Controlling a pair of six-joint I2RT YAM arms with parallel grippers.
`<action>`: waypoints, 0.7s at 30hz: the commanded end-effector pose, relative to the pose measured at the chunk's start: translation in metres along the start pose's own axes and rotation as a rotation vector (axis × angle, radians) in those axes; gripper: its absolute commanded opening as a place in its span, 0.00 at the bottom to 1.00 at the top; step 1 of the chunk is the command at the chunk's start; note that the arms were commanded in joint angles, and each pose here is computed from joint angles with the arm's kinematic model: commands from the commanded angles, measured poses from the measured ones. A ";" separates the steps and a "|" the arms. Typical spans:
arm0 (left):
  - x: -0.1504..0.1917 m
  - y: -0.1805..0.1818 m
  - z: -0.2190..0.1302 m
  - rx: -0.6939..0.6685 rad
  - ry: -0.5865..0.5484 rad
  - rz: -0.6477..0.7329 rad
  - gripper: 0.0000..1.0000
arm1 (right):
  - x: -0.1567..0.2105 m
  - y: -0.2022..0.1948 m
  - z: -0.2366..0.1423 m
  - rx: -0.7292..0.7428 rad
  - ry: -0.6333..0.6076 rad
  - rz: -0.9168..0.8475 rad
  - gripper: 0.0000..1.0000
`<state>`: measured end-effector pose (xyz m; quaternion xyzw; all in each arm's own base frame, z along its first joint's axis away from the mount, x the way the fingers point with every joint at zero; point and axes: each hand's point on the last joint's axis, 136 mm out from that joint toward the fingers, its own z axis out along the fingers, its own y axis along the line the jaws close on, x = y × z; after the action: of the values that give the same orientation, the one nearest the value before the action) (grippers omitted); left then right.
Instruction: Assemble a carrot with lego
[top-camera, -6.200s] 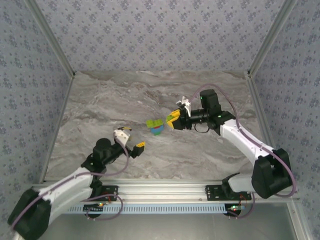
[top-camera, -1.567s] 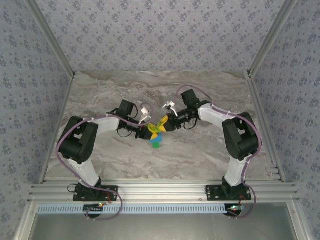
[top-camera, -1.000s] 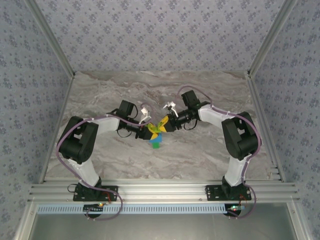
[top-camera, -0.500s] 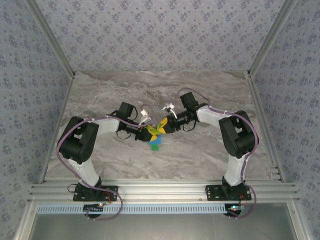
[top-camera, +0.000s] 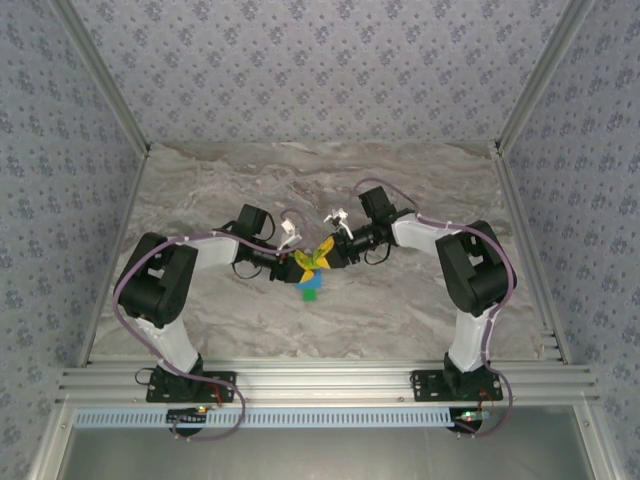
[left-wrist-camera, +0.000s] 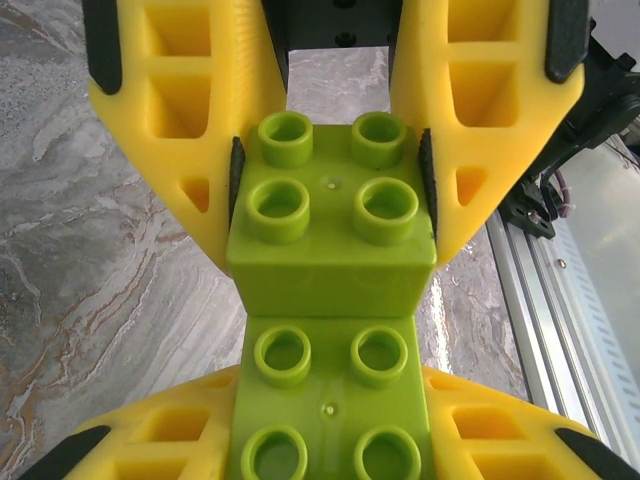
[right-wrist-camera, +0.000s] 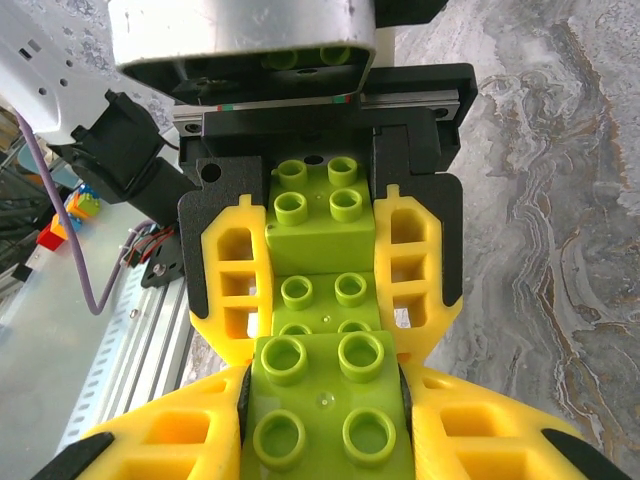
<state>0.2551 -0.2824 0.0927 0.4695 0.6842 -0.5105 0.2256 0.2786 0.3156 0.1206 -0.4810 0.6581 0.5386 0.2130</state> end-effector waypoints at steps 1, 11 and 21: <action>-0.030 -0.004 -0.010 0.014 -0.081 0.124 0.11 | 0.037 -0.004 0.007 0.009 0.070 0.124 0.19; -0.030 -0.002 -0.011 -0.005 -0.091 0.127 0.11 | 0.045 -0.004 0.010 0.014 0.059 0.146 0.19; -0.035 -0.002 -0.016 -0.018 -0.114 0.138 0.10 | 0.048 -0.006 0.012 0.017 0.053 0.154 0.19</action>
<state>0.2556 -0.2816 0.0893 0.4605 0.6857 -0.5136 0.2325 0.2781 0.3164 0.1151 -0.4728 0.6516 0.5483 0.2264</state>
